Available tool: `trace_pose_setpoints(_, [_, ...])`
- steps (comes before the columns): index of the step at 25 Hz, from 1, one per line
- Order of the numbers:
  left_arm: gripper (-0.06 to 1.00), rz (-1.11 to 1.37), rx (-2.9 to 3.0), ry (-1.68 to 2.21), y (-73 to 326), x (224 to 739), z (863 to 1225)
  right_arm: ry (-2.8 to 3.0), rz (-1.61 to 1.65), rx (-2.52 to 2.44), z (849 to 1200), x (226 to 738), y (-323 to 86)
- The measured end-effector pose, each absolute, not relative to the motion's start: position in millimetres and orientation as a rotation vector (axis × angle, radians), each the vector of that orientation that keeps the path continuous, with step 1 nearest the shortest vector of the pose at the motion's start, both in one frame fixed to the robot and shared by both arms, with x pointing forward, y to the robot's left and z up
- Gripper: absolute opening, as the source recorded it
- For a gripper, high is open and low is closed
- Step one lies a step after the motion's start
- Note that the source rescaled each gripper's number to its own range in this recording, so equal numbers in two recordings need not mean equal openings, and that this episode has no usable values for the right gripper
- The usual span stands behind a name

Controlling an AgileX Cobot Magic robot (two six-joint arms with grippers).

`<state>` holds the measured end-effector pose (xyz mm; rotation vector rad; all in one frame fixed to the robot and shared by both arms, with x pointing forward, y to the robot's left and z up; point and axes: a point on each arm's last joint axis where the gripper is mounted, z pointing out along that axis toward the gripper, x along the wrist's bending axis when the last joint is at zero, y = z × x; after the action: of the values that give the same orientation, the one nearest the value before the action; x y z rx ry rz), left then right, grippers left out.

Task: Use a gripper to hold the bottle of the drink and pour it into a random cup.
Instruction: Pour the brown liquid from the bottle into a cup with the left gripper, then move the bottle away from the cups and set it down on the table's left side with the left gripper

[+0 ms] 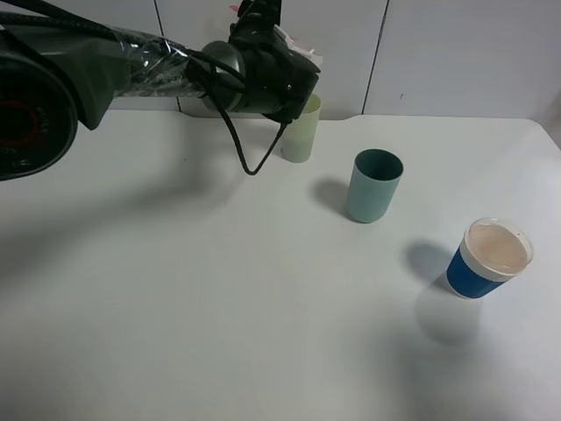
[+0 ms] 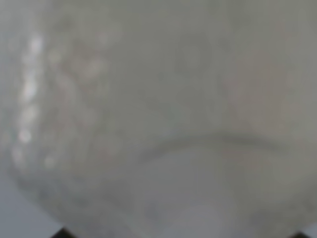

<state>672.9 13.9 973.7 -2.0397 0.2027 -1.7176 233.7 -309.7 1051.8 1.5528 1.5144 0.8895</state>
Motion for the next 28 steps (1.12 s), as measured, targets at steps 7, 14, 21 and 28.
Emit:
trace_pose_setpoints(7, [0.0,-1.828,-2.252,0.006,13.2,667.2,1003.1,1.514,0.89,1.553,1051.8,233.7,-309.7])
trace_pose_setpoints(14, [0.0,-1.824,-2.494,-0.329,19.7,654.8,1034.7,1.514,0.89,1.553,1051.8,233.7,-309.7])
trace_pose_setpoints(21, [0.0,-1.766,-2.746,-0.65,23.3,637.9,1067.6,1.514,0.89,1.553,1051.8,233.7,-309.7])
trace_pose_setpoints(28, [0.0,-1.678,-2.928,-0.892,24.2,623.9,1089.1,1.514,0.89,1.553,1051.8,233.7,-309.7])
